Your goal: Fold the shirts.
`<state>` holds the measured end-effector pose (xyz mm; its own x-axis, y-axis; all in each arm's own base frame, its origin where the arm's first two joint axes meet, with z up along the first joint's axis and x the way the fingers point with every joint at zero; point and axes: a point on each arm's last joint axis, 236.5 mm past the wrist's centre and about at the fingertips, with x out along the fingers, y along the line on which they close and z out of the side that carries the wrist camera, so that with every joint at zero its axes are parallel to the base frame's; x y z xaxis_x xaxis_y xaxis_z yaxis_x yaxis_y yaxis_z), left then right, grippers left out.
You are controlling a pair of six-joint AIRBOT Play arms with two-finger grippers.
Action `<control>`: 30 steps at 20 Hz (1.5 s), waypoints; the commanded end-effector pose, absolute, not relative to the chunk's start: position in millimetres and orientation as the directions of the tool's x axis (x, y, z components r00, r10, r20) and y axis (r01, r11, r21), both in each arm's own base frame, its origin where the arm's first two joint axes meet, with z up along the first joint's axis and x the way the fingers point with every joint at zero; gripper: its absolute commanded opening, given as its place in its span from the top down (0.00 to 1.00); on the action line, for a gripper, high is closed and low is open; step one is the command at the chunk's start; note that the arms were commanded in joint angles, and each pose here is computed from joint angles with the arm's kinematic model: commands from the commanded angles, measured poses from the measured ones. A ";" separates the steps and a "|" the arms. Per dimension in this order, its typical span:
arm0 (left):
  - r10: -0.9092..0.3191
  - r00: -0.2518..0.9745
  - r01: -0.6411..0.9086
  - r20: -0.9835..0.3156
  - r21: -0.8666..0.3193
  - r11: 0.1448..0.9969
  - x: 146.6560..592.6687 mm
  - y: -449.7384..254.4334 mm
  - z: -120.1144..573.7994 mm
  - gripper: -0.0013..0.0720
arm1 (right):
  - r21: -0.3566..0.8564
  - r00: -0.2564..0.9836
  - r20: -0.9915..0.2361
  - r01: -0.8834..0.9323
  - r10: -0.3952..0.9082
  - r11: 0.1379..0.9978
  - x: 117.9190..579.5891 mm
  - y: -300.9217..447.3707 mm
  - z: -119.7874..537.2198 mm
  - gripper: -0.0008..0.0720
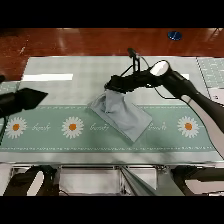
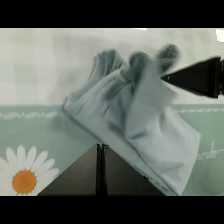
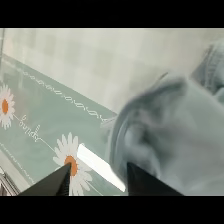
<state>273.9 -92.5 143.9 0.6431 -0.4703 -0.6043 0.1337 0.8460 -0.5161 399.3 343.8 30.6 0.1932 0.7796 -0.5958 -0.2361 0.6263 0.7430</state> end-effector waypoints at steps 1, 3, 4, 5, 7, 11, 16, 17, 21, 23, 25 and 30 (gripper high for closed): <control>-0.472 0.620 0.071 -0.626 -0.554 0.829 264.9 -92.6 106.0 0.96 | 0.771 0.105 -0.599 -0.194 0.794 0.607 394.0 353.1 9.1 0.42; -0.461 0.632 0.056 -0.623 -0.556 0.829 271.2 -89.3 102.1 0.96 | 0.779 0.043 -0.599 -0.203 0.800 0.594 381.9 326.5 29.8 0.43; -0.457 0.639 0.055 -0.619 -0.555 0.830 273.3 -88.3 103.3 0.96 | 0.764 0.031 -0.614 -0.225 0.789 0.604 376.5 302.1 46.8 0.43; -0.454 0.645 0.055 -0.615 -0.555 0.830 274.5 -87.7 104.4 0.96 | 0.735 0.039 -0.641 -0.256 0.767 0.627 370.8 274.5 65.3 0.43; -0.454 0.644 0.055 -0.616 -0.555 0.830 274.3 -87.8 104.2 0.96 | 0.602 0.122 -0.743 -0.310 0.659 0.736 356.0 205.1 100.4 0.43; -0.467 0.644 0.059 -0.606 -0.570 0.820 274.3 -90.9 106.5 0.96 | 0.165 0.489 -0.859 -0.015 0.151 0.986 318.1 34.8 126.2 0.43; -0.475 0.639 0.060 -0.605 -0.577 0.815 273.4 -92.7 106.3 0.96 | 0.243 0.505 -0.861 0.312 0.056 0.919 246.3 -21.1 44.7 0.43; -0.477 0.637 0.060 -0.606 -0.577 0.814 272.8 -93.1 105.9 0.96 | 0.294 0.486 -0.868 0.348 0.097 0.890 240.2 -16.8 22.3 0.43; -0.478 0.634 0.060 -0.608 -0.577 0.814 272.2 -93.4 105.2 0.96 | 0.599 0.449 -0.788 0.404 0.421 0.691 237.4 47.4 -38.1 0.43; -0.478 0.634 0.060 -0.608 -0.577 0.814 272.3 -93.3 105.1 0.96 | 0.653 0.381 -0.756 0.396 0.532 0.645 233.1 83.4 -57.3 0.43; -0.477 0.634 0.059 -0.608 -0.577 0.814 272.4 -93.2 105.2 0.96 | 0.633 0.293 -0.774 0.383 0.561 0.673 228.7 108.6 -78.2 0.43; -0.480 0.630 0.060 -0.610 -0.578 0.814 271.4 -93.8 104.6 0.96 | 0.691 0.277 -0.715 0.416 0.642 0.591 251.0 157.2 -100.7 0.43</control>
<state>272.1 -93.5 105.5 0.6337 -0.4785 -0.6078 0.0606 0.8140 -0.5776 239.7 130.3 -87.9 0.2736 0.5955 -0.7553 0.3849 0.6518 0.6534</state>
